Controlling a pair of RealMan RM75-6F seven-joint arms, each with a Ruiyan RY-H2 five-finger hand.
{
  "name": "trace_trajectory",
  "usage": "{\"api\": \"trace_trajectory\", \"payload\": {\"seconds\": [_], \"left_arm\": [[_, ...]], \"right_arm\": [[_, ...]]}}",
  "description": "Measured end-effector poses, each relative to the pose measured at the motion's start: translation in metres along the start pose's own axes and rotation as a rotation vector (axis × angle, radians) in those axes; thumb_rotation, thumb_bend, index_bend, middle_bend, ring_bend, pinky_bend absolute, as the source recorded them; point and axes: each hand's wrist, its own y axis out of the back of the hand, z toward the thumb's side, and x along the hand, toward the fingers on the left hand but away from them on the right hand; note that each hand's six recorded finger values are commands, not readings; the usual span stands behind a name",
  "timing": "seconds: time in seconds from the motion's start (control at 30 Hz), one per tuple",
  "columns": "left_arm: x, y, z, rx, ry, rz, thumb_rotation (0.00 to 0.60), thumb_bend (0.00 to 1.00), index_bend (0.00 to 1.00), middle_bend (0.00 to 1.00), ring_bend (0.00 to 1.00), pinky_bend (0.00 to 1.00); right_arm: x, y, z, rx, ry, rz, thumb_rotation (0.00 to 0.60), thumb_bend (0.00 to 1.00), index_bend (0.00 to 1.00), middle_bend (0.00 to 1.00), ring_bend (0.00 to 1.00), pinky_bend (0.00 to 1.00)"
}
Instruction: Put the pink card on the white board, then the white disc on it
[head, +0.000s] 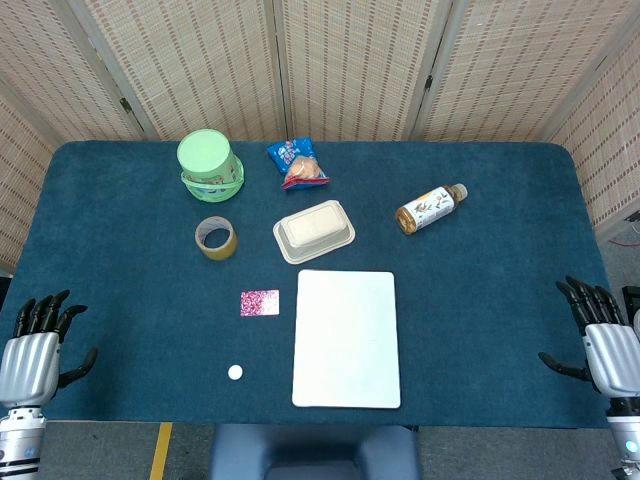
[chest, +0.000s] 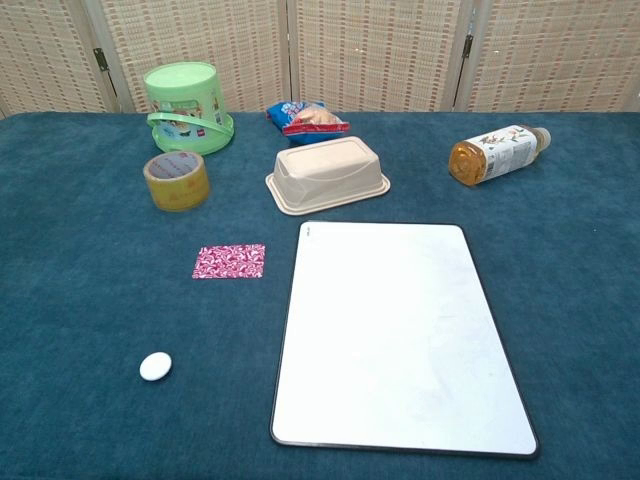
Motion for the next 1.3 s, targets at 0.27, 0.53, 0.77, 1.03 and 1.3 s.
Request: {"api": "trace_trajectory", "payload": {"seconds": [0.27, 0.53, 0.77, 1.03, 1.3], "left_arm": [[0.002, 0.001, 0.000, 0.005, -0.001, 0.006, 0.600, 0.36, 0.27, 0.12, 0.11, 0.00], [0.004, 0.002, 0.002, 0.001, -0.006, 0.012, 0.600, 0.36, 0.27, 0.12, 0.11, 0.00], [0.007, 0.003, 0.009, 0.001, -0.029, 0.016, 0.600, 0.36, 0.27, 0.12, 0.12, 0.00], [0.024, 0.009, 0.035, -0.007, -0.129, 0.031, 0.600, 0.36, 0.27, 0.12, 0.12, 0.00], [0.051, 0.010, 0.084, -0.022, -0.285, 0.003, 0.600, 0.36, 0.27, 0.12, 0.12, 0.00]], "right_arm": [[0.000, -0.001, -0.001, -0.002, -0.002, 0.006, 0.600, 0.15, 0.08, 0.07, 0.06, 0.04], [0.001, -0.001, -0.003, -0.008, -0.009, 0.000, 0.600, 0.15, 0.08, 0.07, 0.06, 0.04], [0.002, 0.001, -0.005, -0.010, -0.012, -0.010, 0.600, 0.15, 0.08, 0.07, 0.06, 0.04], [0.001, 0.004, -0.005, -0.007, -0.008, -0.018, 0.600, 0.15, 0.08, 0.07, 0.06, 0.04], [0.004, 0.007, -0.007, -0.006, -0.013, -0.027, 0.600, 0.15, 0.08, 0.07, 0.06, 0.04]]}}
